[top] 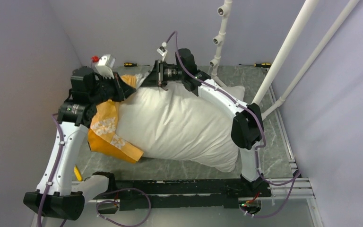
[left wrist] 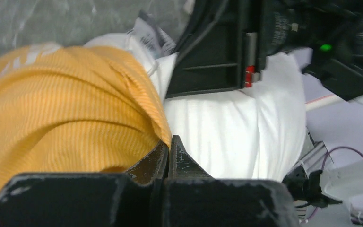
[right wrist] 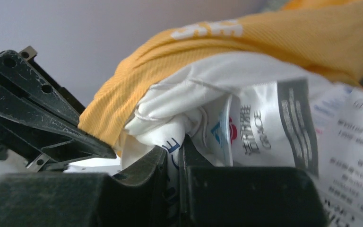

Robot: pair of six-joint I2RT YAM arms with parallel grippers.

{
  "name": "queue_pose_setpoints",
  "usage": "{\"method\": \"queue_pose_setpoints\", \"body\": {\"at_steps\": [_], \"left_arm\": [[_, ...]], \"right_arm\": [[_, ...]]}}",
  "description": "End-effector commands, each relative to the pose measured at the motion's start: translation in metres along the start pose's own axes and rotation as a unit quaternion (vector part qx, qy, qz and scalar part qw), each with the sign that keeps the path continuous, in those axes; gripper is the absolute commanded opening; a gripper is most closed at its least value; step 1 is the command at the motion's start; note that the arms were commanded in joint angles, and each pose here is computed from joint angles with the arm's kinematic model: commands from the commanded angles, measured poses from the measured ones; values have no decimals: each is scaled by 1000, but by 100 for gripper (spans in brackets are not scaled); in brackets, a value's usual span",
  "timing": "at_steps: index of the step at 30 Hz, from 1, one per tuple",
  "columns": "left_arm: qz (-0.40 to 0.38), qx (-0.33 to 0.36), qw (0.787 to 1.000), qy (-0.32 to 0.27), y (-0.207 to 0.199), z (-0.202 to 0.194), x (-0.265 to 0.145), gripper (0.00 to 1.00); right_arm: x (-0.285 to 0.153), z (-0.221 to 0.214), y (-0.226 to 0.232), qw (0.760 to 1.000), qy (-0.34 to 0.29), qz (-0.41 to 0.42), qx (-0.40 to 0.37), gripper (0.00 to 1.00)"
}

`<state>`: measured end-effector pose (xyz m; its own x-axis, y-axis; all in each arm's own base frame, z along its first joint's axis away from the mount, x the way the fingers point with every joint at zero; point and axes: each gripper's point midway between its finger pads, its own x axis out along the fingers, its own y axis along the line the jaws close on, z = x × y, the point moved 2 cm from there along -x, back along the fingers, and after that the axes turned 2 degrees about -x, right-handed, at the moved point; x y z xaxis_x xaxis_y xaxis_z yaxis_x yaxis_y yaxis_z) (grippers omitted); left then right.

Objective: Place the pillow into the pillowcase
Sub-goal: Stuff the pillow into the pillowcase.

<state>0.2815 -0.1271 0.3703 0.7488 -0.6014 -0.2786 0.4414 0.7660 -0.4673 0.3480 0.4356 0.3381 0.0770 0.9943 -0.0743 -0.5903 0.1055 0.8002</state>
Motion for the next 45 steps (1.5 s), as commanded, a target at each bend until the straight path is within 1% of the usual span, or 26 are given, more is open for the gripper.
{"method": "queue_pose_setpoints", "body": {"at_steps": [1, 3, 4, 5, 7, 8, 10, 11, 14, 18, 19, 21, 22, 23, 24, 26, 27, 29, 31, 33, 35, 38, 41, 43, 45], "left_arm": [[42, -73, 996, 28, 13, -54, -9, 0], [70, -92, 993, 32, 24, -76, -16, 0], [84, -98, 991, 28, 27, -84, -22, 0], [97, -104, 990, 23, 30, -90, -29, 0], [116, -106, 988, 7, 32, -98, -45, 0], [124, -104, 987, -4, 31, -99, -53, 0], [149, -101, 984, -21, 32, -100, -70, 0], [163, -98, 981, -28, 34, -101, -79, 0], [188, -93, 977, -45, 33, -99, -98, 0], [181, -88, 977, -68, 23, -89, -111, 0], [176, -89, 977, -75, 19, -85, -113, 0], [166, -88, 979, -84, 13, -77, -115, 0], [162, -90, 979, -87, 10, -73, -116, 0], [162, -93, 978, -92, 8, -69, -117, 0], [162, -94, 977, -99, 6, -62, -119, 0], [162, -101, 975, -113, 1, -53, -124, 0], [155, -101, 975, -123, -2, -47, -125, 0], [141, -102, 974, -141, -10, -36, -127, 0], [127, -97, 976, -150, -17, -27, -129, 0], [119, -94, 978, -144, -22, -22, -128, 0], [96, -84, 983, -130, -30, -17, -123, 0], [43, -98, 990, -95, -45, -17, -108, 0], [-16, -103, 992, -66, -62, -18, -99, 0], [-34, -100, 993, -49, -69, -17, -99, 0], [-47, -90, 994, -40, -77, -14, -104, 0]], "right_arm": [[-22, -4, -21, 992, -49, -94, -64, 17], [-28, -25, -33, 992, -33, -108, -62, 46], [-32, -32, -33, 991, -32, -113, -65, 56], [-38, -36, -27, 990, -35, -115, -73, 65], [-42, -43, -14, 989, -34, -107, -92, 77], [-41, -46, -7, 989, -29, -104, -104, 79], [-34, -49, 15, 987, -23, -89, -132, 86], [-30, -49, 26, 986, -21, -81, -146, 87], [-17, -45, 57, 981, -29, -58, -182, 87], [4, -41, 67, 979, -31, -29, -197, 87], [12, -43, 67, 980, -24, -18, -198, 87], [30, -50, 69, 979, -7, 8, -201, 81], [40, -56, 69, 979, 6, 21, -201, 75], [49, -64, 68, 979, 22, 32, -198, 66], [62, -77, 58, 981, 40, 26, -187, 53], [75, -94, 42, 985, 60, 9, -164, 37], [79, -105, 36, 986, 70, 9, -150, 33], [84, -118, 32, 989, 66, 25, -131, 25], [83, -133, 26, 992, 63, 39, -105, 21], [84, -138, 35, 993, 52, 68, -86, 17], [88, -143, 46, 991, 50, 94, -78, 14], [101, -146, 55, 990, 44, 123, -59, 14], [118, -145, 53, 985, 45, 160, -36, 14], [130, -141, 46, 985, 52, 162, -27, 13], [137, -128, 41, 986, 45, 156, -22, 12]]}}
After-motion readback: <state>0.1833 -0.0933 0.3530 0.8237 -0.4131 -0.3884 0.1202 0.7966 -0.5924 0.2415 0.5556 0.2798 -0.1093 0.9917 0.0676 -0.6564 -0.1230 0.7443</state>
